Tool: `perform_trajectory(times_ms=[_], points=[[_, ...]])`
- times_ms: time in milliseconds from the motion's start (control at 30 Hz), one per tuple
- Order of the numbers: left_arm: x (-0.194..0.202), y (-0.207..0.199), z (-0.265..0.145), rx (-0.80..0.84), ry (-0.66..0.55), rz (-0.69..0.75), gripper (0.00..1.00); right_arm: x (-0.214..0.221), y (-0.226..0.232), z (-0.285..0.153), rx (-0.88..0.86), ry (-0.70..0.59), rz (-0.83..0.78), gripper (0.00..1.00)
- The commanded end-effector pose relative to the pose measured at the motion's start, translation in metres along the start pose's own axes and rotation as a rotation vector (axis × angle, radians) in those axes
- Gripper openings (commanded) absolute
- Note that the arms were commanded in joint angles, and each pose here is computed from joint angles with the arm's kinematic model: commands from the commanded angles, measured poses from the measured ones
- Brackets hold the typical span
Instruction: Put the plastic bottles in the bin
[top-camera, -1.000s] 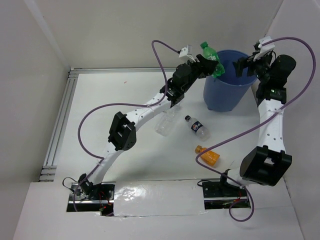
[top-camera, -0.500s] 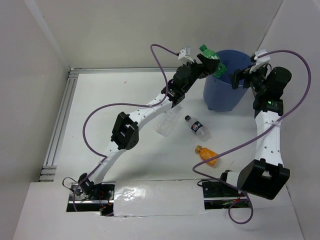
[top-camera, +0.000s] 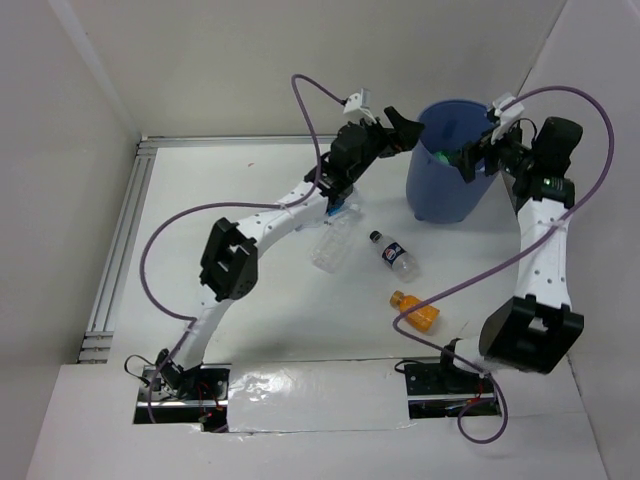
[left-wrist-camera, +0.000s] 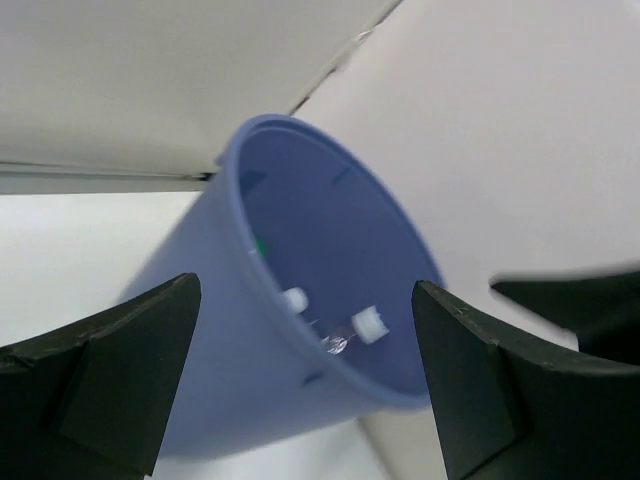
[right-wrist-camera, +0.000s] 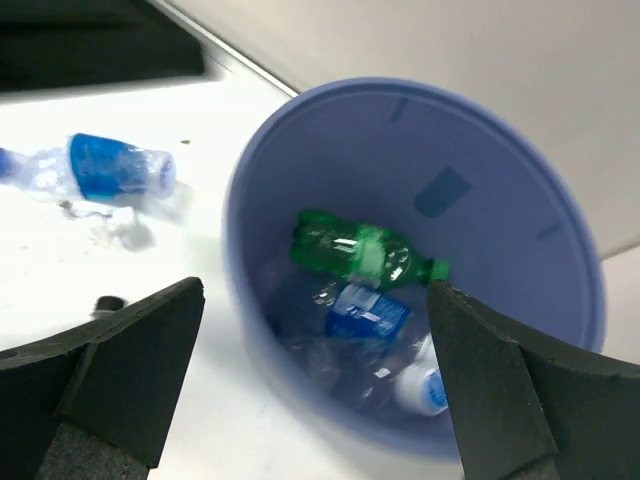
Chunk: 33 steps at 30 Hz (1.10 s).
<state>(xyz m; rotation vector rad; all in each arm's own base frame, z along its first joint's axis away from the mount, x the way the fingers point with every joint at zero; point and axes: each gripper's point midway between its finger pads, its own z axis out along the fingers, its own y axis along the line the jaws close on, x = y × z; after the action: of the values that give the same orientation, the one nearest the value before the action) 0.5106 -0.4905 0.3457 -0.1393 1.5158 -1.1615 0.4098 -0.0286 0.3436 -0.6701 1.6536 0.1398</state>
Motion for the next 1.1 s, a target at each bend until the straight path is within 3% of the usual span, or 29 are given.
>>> perform_trajectory(times_ms=[0,67,100,133,300,333,433,567,700,1067], points=[[-0.106,-0.053,-0.055,0.072,-0.088,0.171,0.99,0.011,0.0,0.01,-0.103,0.062,-0.04,0.99],[-0.108,-0.029,-0.082,0.029,-0.006,0.248,0.99,0.022,-0.005,0.019,-0.123,0.088,-0.038,0.99],[-0.084,0.004,-0.099,-0.031,0.081,0.273,0.99,0.017,-0.01,0.02,-0.122,0.084,-0.055,0.99],[-0.109,-0.004,-0.123,-0.024,0.066,0.292,0.99,0.019,-0.005,0.022,-0.146,0.102,-0.042,0.99],[-0.057,0.052,-0.205,-0.112,0.326,0.418,0.99,0.032,0.004,0.043,-0.267,0.166,-0.049,0.98],[-0.03,0.077,-0.225,-0.145,0.399,0.418,0.99,0.03,0.012,0.048,-0.285,0.166,-0.059,0.98],[-0.009,0.089,-0.26,-0.159,0.455,0.412,0.99,0.032,0.022,0.059,-0.294,0.179,-0.084,0.97],[0.015,0.09,-0.285,-0.159,0.505,0.405,0.99,0.024,0.033,0.062,-0.317,0.179,-0.094,0.94],[0.031,0.093,-0.299,-0.176,0.529,0.392,0.99,-0.024,0.02,0.05,-0.203,0.062,-0.148,0.94],[0.054,0.089,-0.309,-0.176,0.577,0.396,0.99,-0.042,0.029,0.043,-0.187,0.055,-0.09,0.94]])
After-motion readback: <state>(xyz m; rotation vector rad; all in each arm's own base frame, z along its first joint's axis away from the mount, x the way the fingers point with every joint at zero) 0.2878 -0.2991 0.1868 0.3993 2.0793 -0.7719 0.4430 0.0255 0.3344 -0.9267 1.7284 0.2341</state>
